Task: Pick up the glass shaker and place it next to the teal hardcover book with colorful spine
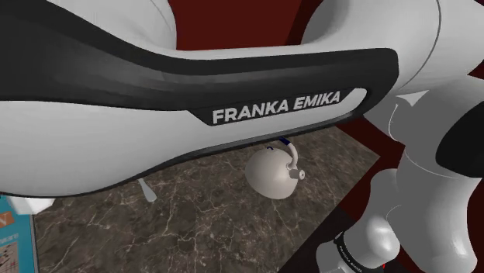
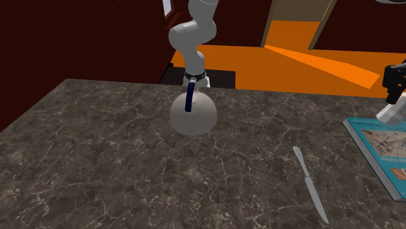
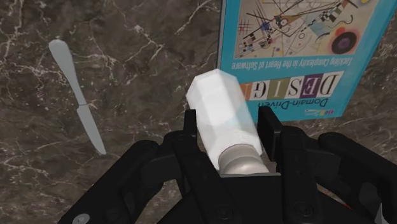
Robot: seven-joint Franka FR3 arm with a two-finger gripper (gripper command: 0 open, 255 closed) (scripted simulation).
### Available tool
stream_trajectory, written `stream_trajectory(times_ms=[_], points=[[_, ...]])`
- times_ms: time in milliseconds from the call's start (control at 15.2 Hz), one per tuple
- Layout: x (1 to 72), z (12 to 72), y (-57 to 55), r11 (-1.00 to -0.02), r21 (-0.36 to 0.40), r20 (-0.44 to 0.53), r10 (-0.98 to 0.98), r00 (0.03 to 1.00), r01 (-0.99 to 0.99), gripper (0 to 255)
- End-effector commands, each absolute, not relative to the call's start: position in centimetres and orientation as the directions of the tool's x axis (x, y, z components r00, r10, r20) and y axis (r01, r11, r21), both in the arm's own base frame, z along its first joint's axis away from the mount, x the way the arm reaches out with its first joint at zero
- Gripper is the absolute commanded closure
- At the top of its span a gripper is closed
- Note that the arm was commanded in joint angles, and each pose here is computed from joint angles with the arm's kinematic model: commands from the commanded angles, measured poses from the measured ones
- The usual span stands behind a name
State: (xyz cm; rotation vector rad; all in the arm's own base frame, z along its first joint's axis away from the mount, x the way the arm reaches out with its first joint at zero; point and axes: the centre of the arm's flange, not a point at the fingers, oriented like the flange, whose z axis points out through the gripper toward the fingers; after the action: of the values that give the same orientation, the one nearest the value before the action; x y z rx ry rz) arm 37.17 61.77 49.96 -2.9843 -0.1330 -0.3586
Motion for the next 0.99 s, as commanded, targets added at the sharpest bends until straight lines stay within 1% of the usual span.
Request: stream_trajectory(times_ms=[0,924], points=[[37.1,49.0,61.9,-0.987,-0.121,0.242,0.071,0.968,0.103,255],[37.1,41.6,61.9,-0.987,-0.121,0.242,0.071,0.968,0.103,255]])
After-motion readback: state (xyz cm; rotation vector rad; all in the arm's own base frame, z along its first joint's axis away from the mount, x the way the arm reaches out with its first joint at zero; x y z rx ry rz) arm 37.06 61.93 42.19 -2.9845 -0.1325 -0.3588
